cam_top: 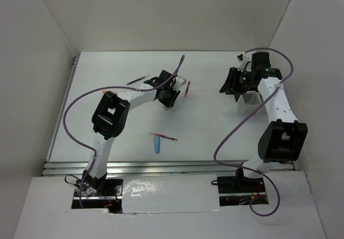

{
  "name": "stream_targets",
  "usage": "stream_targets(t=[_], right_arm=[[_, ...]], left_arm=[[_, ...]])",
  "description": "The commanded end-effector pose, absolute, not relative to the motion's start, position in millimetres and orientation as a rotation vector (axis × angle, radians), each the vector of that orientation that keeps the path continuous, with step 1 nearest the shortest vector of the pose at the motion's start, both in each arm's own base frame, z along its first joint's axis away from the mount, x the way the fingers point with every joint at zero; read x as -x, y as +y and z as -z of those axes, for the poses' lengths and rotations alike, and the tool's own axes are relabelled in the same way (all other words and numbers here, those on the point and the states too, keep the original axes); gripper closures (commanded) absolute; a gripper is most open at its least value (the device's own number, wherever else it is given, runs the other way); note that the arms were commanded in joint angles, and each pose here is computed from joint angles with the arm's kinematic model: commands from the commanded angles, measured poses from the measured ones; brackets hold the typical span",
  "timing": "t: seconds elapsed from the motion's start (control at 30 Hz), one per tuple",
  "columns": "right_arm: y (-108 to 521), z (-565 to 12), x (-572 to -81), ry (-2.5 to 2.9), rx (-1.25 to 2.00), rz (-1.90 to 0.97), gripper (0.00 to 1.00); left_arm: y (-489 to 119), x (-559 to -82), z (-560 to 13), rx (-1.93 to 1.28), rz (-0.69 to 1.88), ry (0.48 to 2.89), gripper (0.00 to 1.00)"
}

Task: Sort the stationery into containers
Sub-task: Pick up the stationery from the center of the board.

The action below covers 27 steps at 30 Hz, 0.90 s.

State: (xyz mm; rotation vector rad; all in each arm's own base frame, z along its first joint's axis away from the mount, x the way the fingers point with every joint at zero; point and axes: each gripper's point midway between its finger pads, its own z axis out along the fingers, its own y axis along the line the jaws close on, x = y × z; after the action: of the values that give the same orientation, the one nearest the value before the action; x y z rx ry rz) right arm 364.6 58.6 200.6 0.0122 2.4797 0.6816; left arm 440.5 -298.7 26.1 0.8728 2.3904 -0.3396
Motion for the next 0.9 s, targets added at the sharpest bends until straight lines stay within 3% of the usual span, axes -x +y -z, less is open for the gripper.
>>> stream_targets(t=[0.0, 0.17, 0.37, 0.87], right_arm=[[81, -221, -375, 2.361, -0.015, -0.774, 0.54], [110, -215, -377, 2.369, -0.015, -0.874, 0.52], [179, -207, -364, 2.433, 0.104, -1.019, 0.49], [241, -199, -345, 2.498, 0.229, -1.31, 0.48]], left_arm=[[-289, -403, -24, -0.916, 0.412, 2.46, 0.71], [-302, -378, -84, -0.874, 0.69, 2.324, 0.73], [-313, -364, -158, -0.782, 0.848, 2.137, 0.77], [-327, -347, -197, -0.761, 0.941, 2.055, 0.81]])
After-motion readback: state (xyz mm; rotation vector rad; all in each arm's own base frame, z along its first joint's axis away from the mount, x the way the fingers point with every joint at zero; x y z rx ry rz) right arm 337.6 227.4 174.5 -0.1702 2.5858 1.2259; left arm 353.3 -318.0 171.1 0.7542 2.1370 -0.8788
